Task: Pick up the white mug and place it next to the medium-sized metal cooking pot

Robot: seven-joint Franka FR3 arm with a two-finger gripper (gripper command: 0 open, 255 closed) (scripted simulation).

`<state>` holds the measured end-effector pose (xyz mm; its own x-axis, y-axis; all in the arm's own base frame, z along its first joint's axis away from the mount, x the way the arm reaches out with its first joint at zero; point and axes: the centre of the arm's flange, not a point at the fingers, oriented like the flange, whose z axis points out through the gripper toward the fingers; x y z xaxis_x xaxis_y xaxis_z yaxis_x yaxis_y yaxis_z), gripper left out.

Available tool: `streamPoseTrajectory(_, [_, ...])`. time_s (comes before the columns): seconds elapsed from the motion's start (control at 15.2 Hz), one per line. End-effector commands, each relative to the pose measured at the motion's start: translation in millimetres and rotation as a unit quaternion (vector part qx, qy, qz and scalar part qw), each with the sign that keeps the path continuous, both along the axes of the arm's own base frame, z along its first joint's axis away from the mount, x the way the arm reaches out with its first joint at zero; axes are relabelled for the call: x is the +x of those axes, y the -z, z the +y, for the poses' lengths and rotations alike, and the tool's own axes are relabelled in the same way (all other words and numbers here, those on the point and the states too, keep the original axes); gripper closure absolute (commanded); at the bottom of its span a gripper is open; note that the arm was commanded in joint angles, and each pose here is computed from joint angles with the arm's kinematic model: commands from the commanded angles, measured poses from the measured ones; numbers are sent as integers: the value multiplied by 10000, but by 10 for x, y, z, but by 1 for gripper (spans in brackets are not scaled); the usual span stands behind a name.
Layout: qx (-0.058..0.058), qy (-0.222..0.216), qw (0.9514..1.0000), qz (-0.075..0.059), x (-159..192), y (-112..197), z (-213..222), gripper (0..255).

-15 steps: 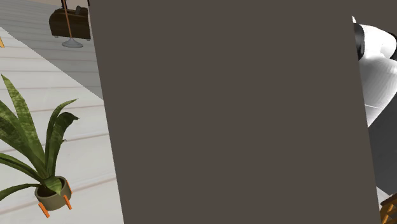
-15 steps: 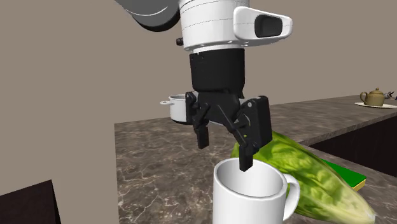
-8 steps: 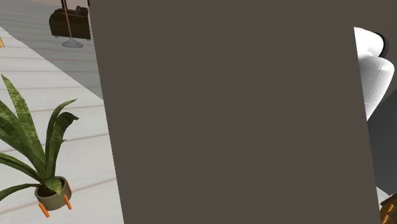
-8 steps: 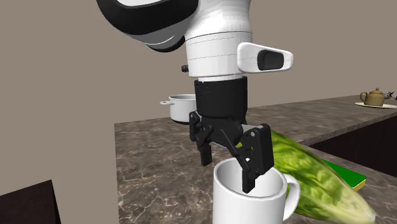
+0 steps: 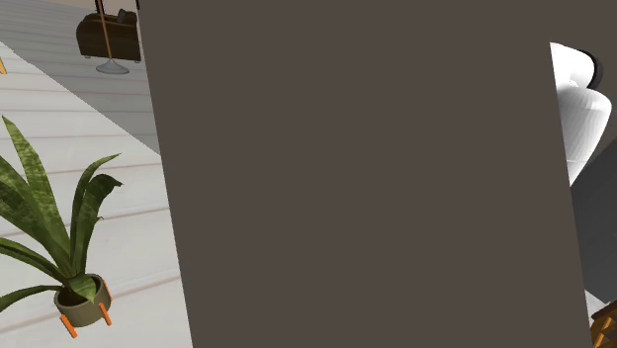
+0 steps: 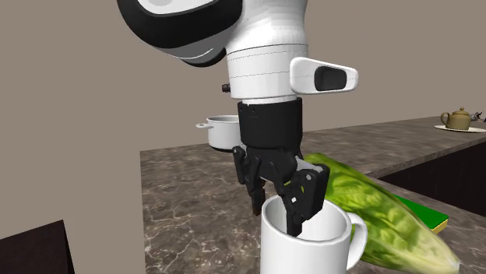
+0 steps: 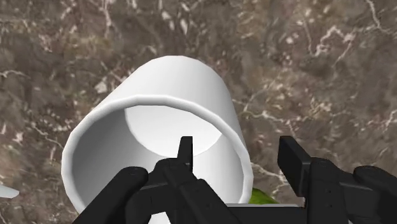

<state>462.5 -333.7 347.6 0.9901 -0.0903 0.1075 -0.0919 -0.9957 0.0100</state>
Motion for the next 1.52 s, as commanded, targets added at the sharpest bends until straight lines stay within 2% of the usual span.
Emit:
streamPoseTrajectory(0.0, [0, 0, 10000, 0, 0, 0, 0, 255])
streamPoseTrajectory(0.53, [0, 0, 10000, 0, 0, 0, 0, 255])
streamPoseTrajectory(1.45, [0, 0, 10000, 0, 0, -739, 0, 255])
